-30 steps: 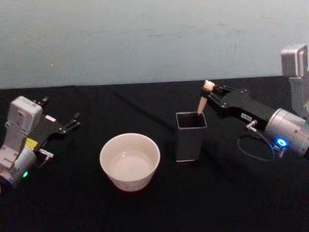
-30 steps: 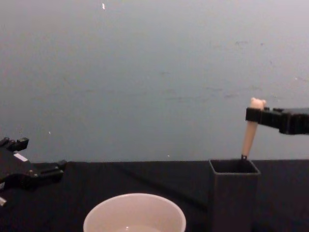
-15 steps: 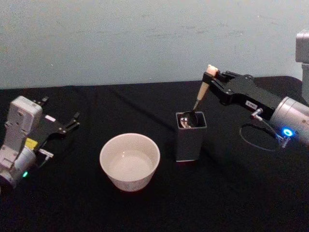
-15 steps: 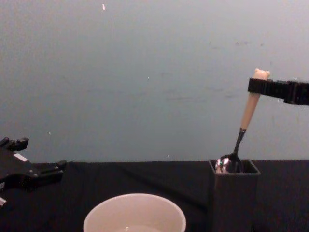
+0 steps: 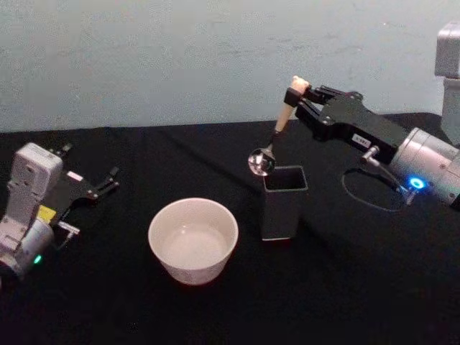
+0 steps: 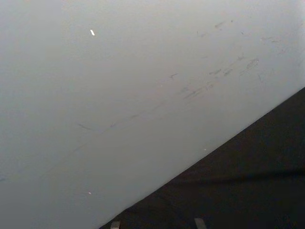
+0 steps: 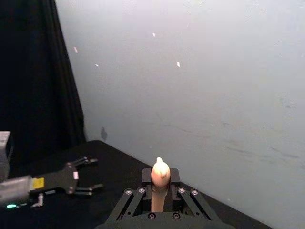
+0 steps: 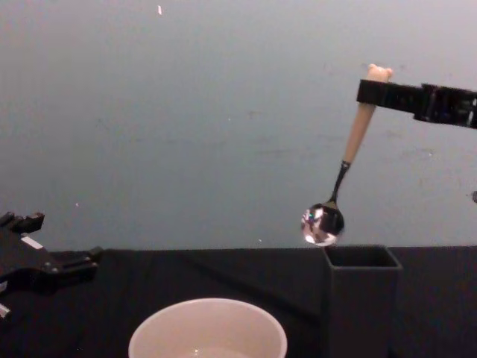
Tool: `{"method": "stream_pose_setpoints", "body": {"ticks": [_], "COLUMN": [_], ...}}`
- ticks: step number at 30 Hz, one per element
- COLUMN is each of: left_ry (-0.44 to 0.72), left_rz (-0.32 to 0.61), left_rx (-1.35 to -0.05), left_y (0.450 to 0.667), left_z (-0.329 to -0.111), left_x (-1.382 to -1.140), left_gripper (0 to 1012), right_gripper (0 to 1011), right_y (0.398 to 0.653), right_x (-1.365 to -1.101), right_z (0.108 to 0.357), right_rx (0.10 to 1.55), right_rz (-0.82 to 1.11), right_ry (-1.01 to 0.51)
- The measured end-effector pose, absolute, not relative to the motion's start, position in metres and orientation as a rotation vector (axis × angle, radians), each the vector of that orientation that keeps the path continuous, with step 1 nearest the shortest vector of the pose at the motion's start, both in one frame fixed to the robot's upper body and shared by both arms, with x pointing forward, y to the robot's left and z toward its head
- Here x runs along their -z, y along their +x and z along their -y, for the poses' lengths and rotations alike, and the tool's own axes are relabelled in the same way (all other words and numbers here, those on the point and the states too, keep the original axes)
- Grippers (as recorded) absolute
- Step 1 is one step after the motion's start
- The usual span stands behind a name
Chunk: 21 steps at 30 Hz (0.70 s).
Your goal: Pick up the stirring spoon with one hand, stir inside the cup, then place it back in its original position.
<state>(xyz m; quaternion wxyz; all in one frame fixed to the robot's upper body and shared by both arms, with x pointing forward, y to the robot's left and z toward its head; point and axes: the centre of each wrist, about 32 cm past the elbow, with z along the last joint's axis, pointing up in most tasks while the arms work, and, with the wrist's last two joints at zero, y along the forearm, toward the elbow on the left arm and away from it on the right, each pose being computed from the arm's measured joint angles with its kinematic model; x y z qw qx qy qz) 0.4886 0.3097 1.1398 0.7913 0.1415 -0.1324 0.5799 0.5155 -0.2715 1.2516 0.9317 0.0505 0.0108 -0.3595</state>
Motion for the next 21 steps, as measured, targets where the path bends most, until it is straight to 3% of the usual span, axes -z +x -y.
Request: {"method": "stream_pose_setpoints", "body": {"ticks": [9, 21], "left_ry": [0.304, 0.304], "left_rz": [0.285, 0.285], "left_rx": [-1.248, -1.248], "left_y": [0.489, 0.489], "left_z": [-0.310, -0.310], "left_x": [-1.140, -1.140], "left_gripper": [1001, 1001], "right_gripper": [211, 211], "right_y": [0.516, 0.514], "right_x": [-1.249, -1.224], "right_z": [0.255, 0.231], "right_rx": [0.664, 0.551], "right_rz": [-0.032, -0.040], "right_ry": [0.098, 0.021]}}
